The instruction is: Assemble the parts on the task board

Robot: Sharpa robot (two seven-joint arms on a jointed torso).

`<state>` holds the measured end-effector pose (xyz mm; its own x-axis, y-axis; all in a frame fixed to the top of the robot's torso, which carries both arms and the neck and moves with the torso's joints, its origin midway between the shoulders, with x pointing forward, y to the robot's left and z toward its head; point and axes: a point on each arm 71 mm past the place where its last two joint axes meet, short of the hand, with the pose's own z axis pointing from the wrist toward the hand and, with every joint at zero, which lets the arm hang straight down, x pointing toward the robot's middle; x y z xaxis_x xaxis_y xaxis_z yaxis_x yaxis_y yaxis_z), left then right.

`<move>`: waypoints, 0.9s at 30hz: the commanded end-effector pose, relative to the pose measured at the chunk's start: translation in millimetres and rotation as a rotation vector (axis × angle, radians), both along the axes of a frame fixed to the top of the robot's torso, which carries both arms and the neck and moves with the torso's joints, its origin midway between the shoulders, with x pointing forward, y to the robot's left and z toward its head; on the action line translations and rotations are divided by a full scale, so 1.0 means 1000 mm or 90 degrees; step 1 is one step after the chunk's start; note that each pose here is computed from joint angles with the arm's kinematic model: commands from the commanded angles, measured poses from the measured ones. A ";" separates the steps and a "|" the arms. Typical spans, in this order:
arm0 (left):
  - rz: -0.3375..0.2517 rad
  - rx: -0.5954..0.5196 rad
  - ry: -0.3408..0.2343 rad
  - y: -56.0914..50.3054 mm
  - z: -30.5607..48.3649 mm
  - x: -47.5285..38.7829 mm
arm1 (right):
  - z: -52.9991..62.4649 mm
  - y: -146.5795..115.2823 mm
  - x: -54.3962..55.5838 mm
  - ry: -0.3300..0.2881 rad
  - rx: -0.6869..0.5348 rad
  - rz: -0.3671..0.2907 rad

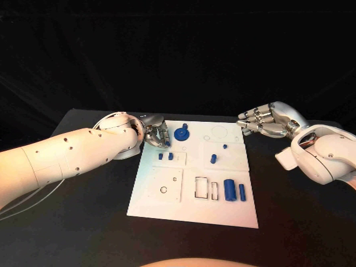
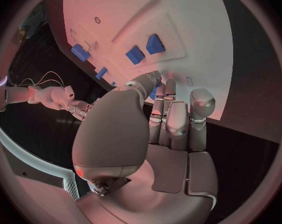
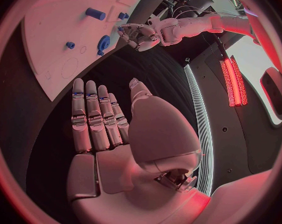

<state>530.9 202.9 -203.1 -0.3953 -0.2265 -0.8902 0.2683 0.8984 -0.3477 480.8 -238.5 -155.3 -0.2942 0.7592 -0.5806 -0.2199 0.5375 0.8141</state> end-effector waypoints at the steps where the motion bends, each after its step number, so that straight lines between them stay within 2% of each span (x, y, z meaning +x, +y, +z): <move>1: -0.008 0.013 0.010 -0.002 -0.0017 -0.0006 | 0.000 0.001 0.000 -0.003 0.002 0.007; 27: -0.014 0.019 0.018 -0.004 -0.0033 -0.0005 | 0.000 0.002 0.000 -0.002 0.002 0.008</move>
